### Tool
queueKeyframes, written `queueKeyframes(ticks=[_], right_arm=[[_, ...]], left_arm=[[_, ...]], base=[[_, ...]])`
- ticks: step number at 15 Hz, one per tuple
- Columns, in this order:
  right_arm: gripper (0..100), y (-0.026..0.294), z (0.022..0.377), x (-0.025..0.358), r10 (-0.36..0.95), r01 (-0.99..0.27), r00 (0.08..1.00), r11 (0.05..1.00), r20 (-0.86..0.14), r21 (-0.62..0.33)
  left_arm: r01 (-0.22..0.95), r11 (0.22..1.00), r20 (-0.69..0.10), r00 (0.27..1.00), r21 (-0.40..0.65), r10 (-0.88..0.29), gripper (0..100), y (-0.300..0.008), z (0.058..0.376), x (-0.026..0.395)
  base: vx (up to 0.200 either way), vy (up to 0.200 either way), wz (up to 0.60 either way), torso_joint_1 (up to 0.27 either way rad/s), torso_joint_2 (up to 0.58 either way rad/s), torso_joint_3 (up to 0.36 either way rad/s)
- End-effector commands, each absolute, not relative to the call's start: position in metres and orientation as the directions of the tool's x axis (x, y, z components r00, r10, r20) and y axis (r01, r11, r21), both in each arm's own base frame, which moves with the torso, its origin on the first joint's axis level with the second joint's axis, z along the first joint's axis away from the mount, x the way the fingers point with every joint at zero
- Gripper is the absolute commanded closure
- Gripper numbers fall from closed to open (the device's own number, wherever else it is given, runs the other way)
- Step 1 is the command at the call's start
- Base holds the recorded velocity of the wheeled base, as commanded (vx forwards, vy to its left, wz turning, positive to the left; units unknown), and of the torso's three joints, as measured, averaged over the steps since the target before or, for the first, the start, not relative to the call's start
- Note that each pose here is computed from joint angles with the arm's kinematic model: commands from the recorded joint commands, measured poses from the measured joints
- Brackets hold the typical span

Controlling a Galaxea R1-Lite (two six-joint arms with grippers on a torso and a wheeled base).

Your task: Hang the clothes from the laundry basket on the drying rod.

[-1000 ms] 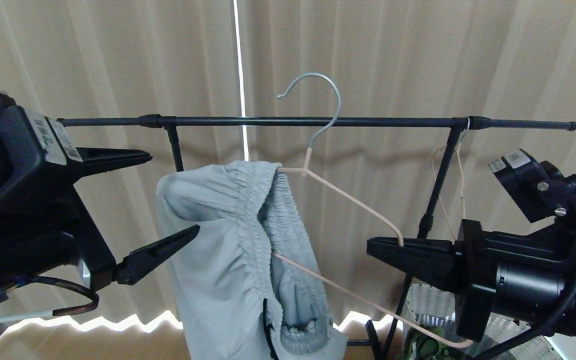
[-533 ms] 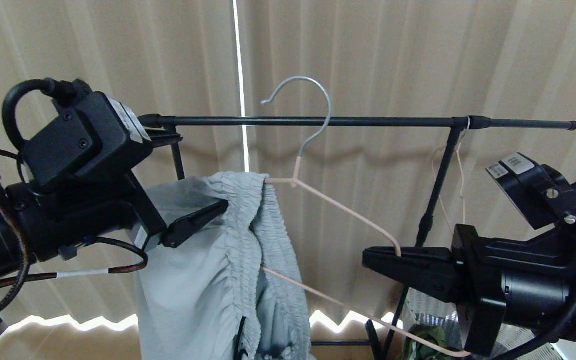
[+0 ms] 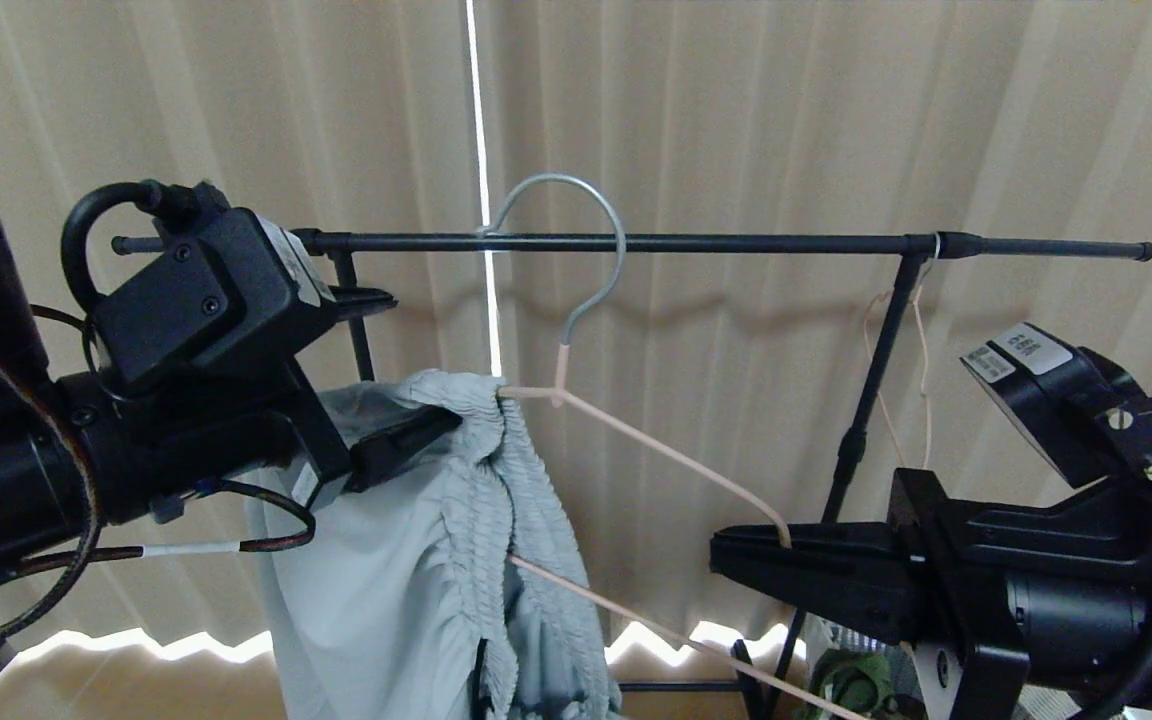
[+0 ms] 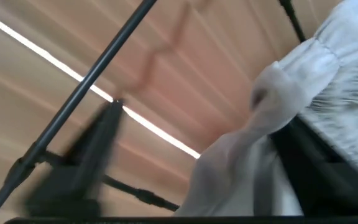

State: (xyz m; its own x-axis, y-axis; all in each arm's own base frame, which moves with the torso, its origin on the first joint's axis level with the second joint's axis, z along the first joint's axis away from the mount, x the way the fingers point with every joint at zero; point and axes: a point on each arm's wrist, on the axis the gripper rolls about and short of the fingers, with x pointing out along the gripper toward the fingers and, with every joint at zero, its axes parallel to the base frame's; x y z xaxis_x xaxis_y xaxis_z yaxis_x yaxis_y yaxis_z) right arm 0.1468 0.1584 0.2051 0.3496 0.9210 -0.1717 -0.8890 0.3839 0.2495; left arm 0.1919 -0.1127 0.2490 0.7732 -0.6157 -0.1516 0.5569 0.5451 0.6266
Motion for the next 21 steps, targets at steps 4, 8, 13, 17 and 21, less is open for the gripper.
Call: queueKeyframes(ticks=[4, 8, 13, 17, 21], right_arm=[[100, 0.156, 0.207, 0.143, 0.928, -0.896, 0.337, 0.368, -0.161, 0.247], [100, 0.154, 0.206, 0.142, 0.927, -0.895, 0.338, 0.370, -0.163, 0.249], [0, 0.146, 0.194, 0.146, 0.898, -0.881, 0.390, 0.428, -0.203, 0.202], [0, 0.132, 0.181, 0.152, 0.804, -0.826, 0.540, 0.563, -0.250, 0.024], [0, 0.131, 0.168, 0.151, 0.778, -0.810, 0.551, 0.586, -0.301, 0.031]], left_arm=[[0.567, 0.539, -0.167, 0.769, 0.622, -0.617, 100, -0.115, 0.245, 0.196], [0.568, 0.541, -0.172, 0.771, 0.621, -0.613, 100, -0.115, 0.244, 0.196], [0.532, 0.574, -0.184, 0.812, 0.622, -0.554, 100, -0.109, 0.240, 0.197], [0.362, 0.690, -0.195, 0.930, 0.627, -0.310, 100, -0.103, 0.238, 0.201], [0.241, 0.810, -0.214, 0.966, 0.535, -0.146, 100, -0.104, 0.232, 0.208]], base=[[0.000, 0.000, 0.00, 0.000, 0.00, 0.000], [0.000, 0.000, 0.00, 0.000, 0.00, 0.000], [0.000, 0.000, 0.00, 0.000, 0.00, 0.000], [0.000, 0.000, 0.00, 0.000, 0.00, 0.000], [0.000, 0.000, 0.00, 0.000, 0.00, 0.000]])
